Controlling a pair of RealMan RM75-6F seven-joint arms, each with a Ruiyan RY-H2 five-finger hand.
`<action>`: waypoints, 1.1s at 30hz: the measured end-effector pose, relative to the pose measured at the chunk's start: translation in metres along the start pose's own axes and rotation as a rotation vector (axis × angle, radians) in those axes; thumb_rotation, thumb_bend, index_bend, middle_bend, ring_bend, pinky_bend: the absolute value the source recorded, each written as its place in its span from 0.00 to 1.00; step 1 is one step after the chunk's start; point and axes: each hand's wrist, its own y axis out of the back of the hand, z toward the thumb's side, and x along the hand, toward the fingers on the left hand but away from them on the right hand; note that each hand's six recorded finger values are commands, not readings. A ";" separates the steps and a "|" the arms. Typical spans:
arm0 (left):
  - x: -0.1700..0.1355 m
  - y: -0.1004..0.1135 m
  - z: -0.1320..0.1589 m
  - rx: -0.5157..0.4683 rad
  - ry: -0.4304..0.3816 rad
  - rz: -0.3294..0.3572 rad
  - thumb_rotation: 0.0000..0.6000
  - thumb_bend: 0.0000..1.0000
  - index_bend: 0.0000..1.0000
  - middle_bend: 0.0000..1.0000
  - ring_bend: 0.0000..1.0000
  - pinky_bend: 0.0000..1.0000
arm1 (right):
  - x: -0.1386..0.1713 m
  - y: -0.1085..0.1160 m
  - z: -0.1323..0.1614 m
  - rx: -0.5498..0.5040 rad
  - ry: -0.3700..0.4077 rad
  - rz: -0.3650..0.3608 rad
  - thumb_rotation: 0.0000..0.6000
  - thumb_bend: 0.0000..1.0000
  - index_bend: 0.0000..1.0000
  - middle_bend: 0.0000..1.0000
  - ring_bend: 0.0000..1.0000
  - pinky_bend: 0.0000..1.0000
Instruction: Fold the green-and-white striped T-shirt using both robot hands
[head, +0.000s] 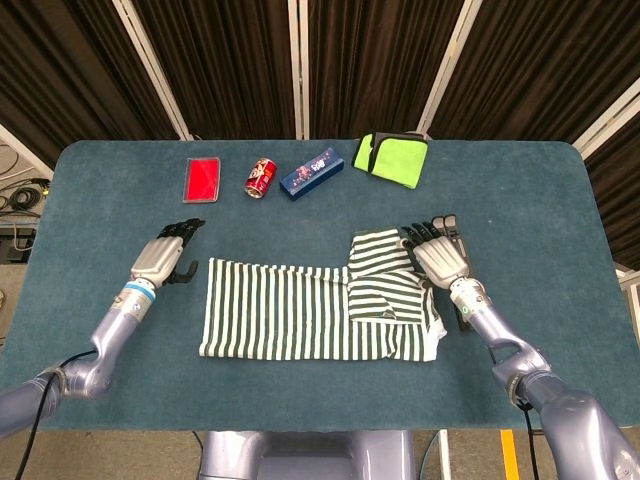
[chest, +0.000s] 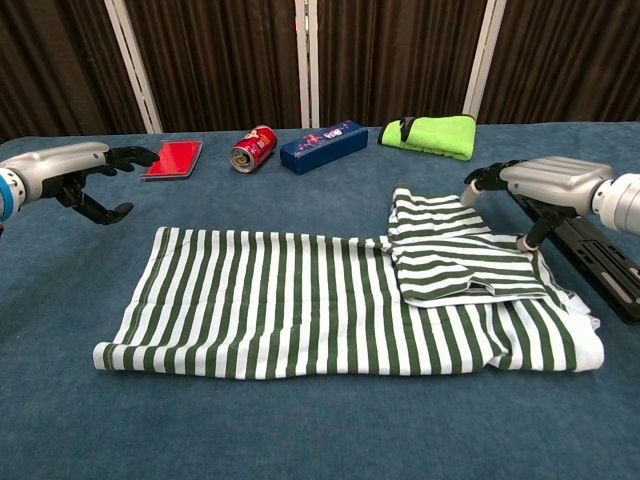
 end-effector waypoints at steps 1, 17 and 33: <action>-0.001 0.001 0.000 -0.001 -0.002 0.001 1.00 0.59 0.00 0.00 0.00 0.00 | 0.000 0.000 0.000 0.001 -0.002 0.000 1.00 0.00 0.04 0.00 0.00 0.00; -0.010 0.009 0.001 0.007 -0.018 0.011 1.00 0.59 0.00 0.00 0.00 0.00 | 0.009 0.009 -0.005 0.139 -0.002 0.001 1.00 0.00 0.03 0.00 0.00 0.00; -0.026 0.032 -0.012 0.108 -0.004 0.073 1.00 0.59 0.00 0.00 0.00 0.00 | 0.046 0.031 -0.023 0.194 0.026 -0.024 1.00 0.00 0.05 0.00 0.00 0.00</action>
